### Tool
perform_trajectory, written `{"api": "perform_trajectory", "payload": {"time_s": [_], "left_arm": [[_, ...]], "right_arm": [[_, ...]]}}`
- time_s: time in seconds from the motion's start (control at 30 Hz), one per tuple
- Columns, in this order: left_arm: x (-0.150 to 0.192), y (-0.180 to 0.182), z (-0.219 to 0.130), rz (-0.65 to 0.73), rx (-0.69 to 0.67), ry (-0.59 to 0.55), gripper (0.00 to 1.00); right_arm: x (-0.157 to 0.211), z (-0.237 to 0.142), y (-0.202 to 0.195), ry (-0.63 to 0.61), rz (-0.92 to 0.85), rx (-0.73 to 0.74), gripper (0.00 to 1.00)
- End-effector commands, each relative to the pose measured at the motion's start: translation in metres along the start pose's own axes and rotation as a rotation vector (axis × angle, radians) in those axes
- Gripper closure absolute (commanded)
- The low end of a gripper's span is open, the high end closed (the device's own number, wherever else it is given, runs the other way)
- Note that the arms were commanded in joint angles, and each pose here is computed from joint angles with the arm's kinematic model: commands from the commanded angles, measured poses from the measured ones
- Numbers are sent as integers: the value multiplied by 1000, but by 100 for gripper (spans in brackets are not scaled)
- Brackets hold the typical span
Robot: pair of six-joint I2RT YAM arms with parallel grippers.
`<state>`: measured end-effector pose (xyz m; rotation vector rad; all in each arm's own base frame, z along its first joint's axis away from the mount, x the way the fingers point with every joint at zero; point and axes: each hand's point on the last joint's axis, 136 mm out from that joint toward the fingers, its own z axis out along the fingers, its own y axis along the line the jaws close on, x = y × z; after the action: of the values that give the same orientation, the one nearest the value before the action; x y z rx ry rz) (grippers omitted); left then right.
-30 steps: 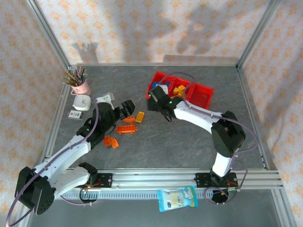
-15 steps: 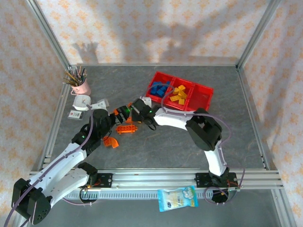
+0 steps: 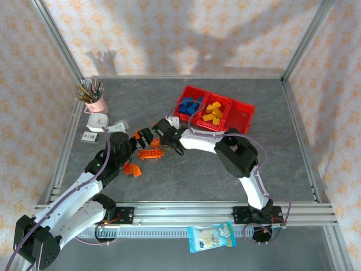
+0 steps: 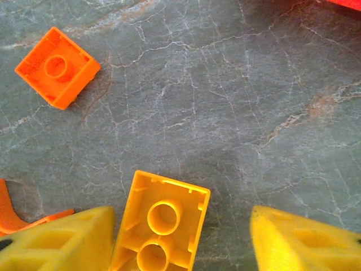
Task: Sort the legos into containers by color
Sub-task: Pick up the lego from the center of the table.
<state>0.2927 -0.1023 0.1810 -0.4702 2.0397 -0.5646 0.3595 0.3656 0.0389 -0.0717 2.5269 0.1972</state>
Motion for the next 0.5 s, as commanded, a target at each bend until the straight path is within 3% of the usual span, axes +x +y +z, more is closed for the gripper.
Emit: {"api": "perform_trajectory", "payload": {"time_s": [0.0,0.23,0.47], "left_arm": [[0,4,2,-13,-13,-3,1],[1,2,3,-29,2,-1,1],[-2,-4,0,-21,21,5,1]], "right_arm": [[8,-9,-14,21,-29,33,43],[7,-18,-10,30,-42,-5,62],[-25,-46,-7,-36,-25,-56,72]]}}
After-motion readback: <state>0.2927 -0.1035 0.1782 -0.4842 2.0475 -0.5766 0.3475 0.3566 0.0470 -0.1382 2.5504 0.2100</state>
